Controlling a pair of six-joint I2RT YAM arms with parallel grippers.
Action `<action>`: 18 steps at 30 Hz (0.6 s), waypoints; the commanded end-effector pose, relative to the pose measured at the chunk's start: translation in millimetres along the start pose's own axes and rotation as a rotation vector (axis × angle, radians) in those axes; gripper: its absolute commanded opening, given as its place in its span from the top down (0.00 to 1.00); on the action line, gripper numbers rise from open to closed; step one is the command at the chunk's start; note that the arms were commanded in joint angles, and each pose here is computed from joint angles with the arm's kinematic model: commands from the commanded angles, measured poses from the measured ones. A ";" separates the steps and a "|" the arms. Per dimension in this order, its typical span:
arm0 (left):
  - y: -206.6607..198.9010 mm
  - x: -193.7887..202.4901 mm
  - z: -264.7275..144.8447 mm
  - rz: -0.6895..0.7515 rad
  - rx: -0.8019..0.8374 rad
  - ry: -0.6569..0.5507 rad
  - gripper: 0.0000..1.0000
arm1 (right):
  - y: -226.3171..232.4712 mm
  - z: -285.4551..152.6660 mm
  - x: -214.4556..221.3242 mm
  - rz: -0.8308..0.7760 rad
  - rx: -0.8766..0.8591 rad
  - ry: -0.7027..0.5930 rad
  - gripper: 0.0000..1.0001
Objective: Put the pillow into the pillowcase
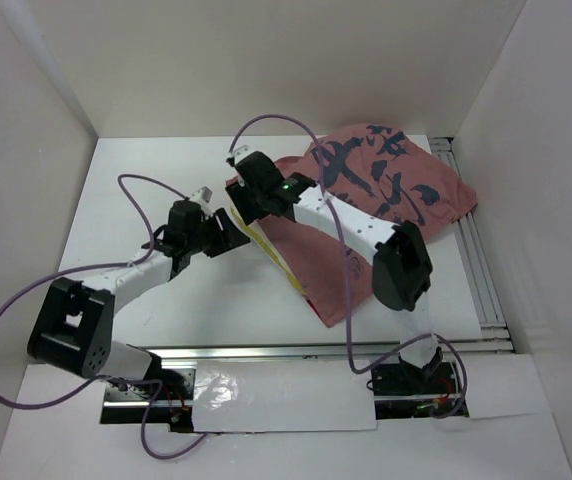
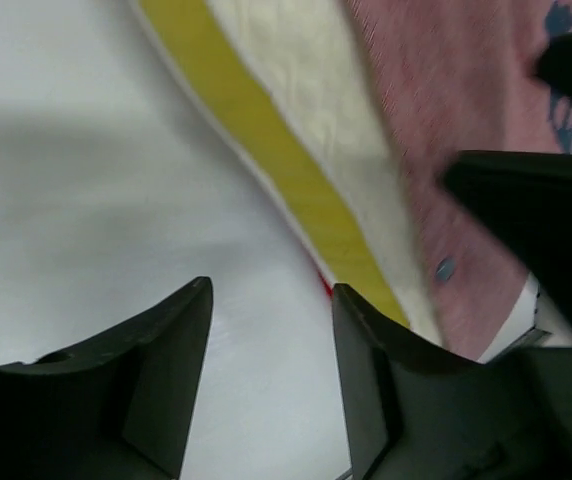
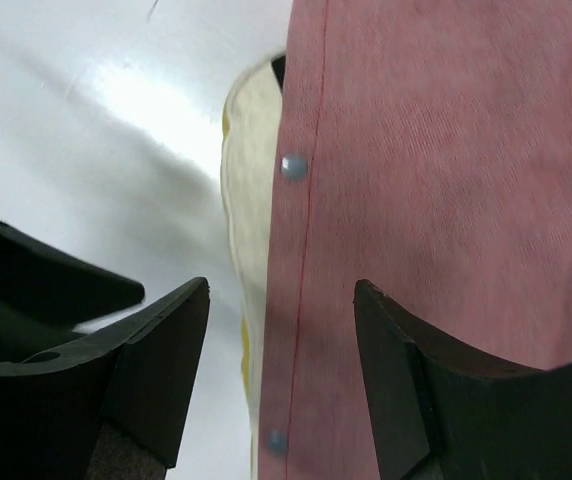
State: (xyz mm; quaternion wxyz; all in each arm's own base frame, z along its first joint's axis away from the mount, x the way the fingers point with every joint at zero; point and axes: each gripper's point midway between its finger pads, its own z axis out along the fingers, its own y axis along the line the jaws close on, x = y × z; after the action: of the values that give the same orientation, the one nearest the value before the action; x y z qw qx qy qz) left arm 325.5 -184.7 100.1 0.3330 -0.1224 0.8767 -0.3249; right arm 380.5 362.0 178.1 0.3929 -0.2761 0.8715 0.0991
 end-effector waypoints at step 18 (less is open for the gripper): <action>-20.7 -32.4 60.7 0.012 0.251 0.103 0.54 | -67.6 50.7 -22.6 0.032 0.100 -0.014 0.77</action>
State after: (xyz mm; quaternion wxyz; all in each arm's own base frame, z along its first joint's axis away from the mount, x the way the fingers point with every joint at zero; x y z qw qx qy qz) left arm 376.0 -205.5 69.6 0.2677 -0.0948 0.8710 -0.4008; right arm 457.2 344.9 139.6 0.3896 -0.2523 0.8837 0.0601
